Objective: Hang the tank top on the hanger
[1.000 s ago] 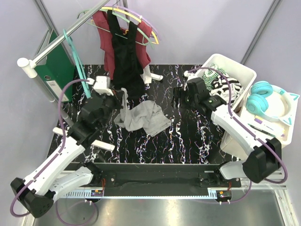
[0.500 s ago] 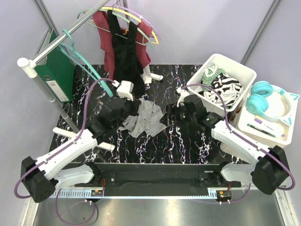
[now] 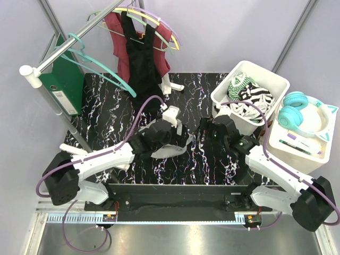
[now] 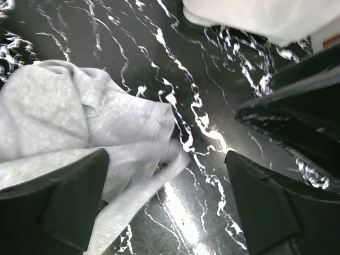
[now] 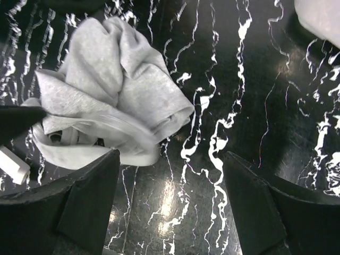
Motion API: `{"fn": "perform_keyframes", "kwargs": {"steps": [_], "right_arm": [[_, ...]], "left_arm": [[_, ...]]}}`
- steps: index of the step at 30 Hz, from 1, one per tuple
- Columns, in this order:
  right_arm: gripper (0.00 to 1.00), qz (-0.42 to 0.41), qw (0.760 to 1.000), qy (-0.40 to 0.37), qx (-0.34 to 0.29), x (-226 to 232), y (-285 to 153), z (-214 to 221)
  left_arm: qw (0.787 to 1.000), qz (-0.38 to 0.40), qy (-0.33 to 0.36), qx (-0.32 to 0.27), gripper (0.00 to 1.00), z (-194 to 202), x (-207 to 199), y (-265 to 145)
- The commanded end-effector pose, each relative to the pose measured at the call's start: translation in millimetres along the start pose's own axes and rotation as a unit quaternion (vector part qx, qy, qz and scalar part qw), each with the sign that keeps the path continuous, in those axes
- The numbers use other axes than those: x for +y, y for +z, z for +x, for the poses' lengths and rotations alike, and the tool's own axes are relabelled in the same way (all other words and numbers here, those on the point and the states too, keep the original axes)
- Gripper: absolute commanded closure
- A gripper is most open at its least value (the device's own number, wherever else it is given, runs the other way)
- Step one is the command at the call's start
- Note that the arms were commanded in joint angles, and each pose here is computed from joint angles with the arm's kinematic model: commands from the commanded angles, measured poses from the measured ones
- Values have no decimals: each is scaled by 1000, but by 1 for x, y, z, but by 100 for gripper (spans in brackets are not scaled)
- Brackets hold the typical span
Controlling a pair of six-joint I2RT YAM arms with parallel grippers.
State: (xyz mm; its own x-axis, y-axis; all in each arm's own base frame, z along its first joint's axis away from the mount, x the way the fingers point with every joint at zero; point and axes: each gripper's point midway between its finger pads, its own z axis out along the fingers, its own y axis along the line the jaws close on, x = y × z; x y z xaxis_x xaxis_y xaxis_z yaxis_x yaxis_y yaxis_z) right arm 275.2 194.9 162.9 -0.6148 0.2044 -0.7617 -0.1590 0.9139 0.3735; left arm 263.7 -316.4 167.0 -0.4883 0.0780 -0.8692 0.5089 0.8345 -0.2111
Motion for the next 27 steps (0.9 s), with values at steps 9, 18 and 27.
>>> {"fn": "perform_keyframes", "kwargs": {"steps": [9,18,27], "right_arm": [[20,-93,990,35,97,46,54,49],[28,-75,984,23,158,53,76,93],[34,-70,981,16,179,56,85,109]], "left_arm": [[986,-152,-60,-41,1,26,89,-52],[964,-220,-146,-39,1,71,159,-78],[953,-233,-189,-49,1,92,188,-80]]}}
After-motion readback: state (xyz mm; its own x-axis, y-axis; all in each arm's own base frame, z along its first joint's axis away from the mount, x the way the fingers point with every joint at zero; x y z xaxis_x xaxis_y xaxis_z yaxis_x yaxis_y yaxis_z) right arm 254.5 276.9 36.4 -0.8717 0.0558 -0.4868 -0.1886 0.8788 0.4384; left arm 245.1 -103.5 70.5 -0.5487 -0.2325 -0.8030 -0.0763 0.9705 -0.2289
